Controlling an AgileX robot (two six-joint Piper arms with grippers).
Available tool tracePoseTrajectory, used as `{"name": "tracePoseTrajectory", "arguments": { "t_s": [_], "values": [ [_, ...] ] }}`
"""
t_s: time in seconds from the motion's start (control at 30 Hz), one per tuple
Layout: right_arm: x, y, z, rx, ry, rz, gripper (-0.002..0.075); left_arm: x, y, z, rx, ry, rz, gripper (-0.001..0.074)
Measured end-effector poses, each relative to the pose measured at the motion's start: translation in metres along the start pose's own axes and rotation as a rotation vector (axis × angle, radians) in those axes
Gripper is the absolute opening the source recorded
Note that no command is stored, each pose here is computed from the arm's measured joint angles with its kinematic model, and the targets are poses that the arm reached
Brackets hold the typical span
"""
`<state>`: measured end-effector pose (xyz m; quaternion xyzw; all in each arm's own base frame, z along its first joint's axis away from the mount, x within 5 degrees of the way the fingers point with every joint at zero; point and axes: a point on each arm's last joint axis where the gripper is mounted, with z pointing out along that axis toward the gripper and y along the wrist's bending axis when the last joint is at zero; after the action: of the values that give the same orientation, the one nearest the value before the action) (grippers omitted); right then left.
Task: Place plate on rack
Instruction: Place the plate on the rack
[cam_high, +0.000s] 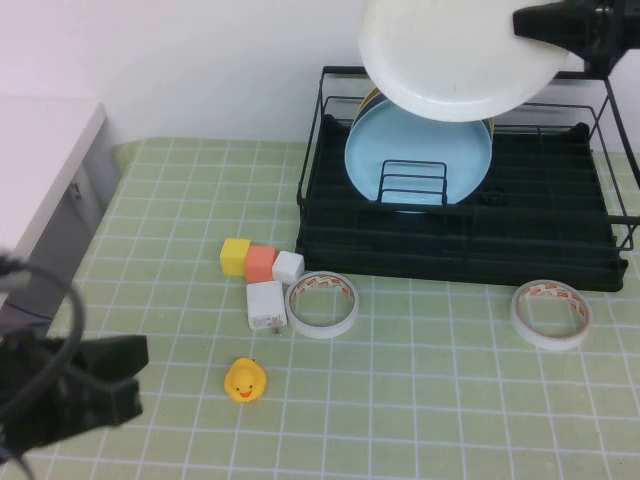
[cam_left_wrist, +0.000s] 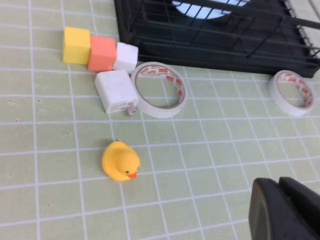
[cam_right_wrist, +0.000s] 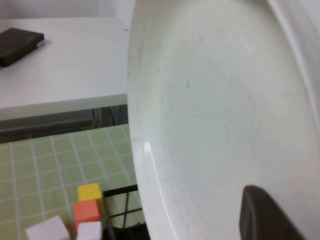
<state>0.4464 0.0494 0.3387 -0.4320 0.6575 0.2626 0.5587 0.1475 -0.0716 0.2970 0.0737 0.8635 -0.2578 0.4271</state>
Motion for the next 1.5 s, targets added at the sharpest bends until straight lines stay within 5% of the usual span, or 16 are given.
{"name": "tracePoseTrajectory", "arguments": {
  "t_s": [0.3, 0.6, 1.0, 1.5],
  "values": [
    [0.056, -0.043, 0.04, -0.021, 0.014, 0.002, 0.0126, 0.009, -0.007, -0.025, 0.039, -0.073, 0.01, -0.0001],
    [0.121, -0.054, 0.072, -0.02, 0.072, -0.12, 0.0126, 0.012, -0.007, -0.025, 0.049, -0.046, -0.013, -0.0001],
    [0.127, -0.036, 0.114, -0.005, 0.078, -0.176, 0.0126, 0.013, -0.008, -0.025, 0.053, -0.032, -0.014, -0.0001],
    [0.139, -0.038, 0.114, 0.014, 0.171, -0.044, 0.0126, 0.014, -0.007, -0.025, 0.044, -0.024, 0.002, -0.0001]
  ]
}}
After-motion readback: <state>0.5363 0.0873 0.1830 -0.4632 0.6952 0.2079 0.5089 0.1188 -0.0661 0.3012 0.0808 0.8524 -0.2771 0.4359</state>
